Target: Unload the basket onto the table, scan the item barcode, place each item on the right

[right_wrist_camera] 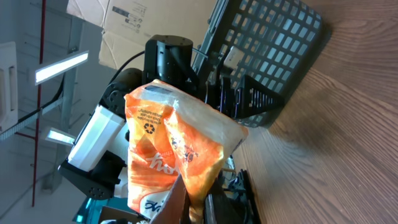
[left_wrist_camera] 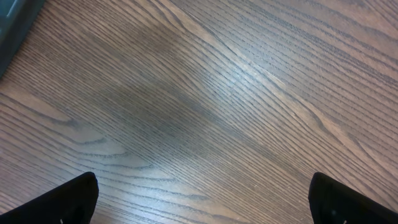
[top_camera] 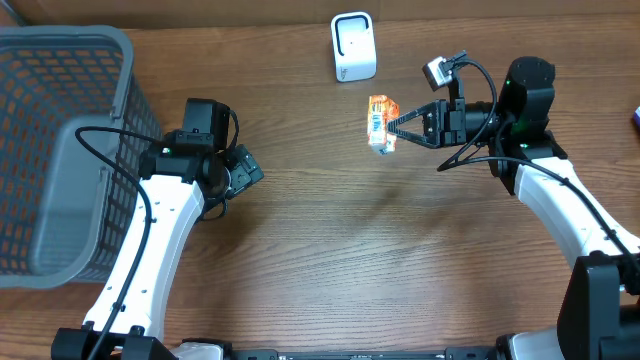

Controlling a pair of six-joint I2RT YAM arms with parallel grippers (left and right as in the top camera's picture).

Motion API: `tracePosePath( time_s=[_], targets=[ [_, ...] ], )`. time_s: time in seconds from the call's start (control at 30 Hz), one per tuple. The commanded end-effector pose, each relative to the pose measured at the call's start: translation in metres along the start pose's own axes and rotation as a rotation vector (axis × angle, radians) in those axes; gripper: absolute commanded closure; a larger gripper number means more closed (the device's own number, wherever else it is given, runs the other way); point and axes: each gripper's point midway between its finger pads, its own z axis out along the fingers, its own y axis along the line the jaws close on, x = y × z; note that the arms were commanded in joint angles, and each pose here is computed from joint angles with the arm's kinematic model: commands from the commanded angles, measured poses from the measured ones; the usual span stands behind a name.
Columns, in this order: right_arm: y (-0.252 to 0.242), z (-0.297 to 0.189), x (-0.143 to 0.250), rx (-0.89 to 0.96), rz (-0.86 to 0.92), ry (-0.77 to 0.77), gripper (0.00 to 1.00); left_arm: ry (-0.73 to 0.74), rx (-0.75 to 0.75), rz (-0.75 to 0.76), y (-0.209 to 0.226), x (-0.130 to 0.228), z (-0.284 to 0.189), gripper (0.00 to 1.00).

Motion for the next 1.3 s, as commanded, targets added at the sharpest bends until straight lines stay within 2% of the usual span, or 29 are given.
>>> tracePosePath(
  time_s=[0.0,1.27],
  targets=[
    [0.0127,0.0059,0.0013,-0.017,-0.031,0.025,0.96,0.003,-0.001,-0.009,-0.0005,0.0002,0.0008,0.0],
    [0.0062,0.0088,-0.0067,0.019,-0.038,-0.024,0.96,0.002,-0.001,-0.009,-0.0006,0.0001,0.0007,0.0]
  ],
)
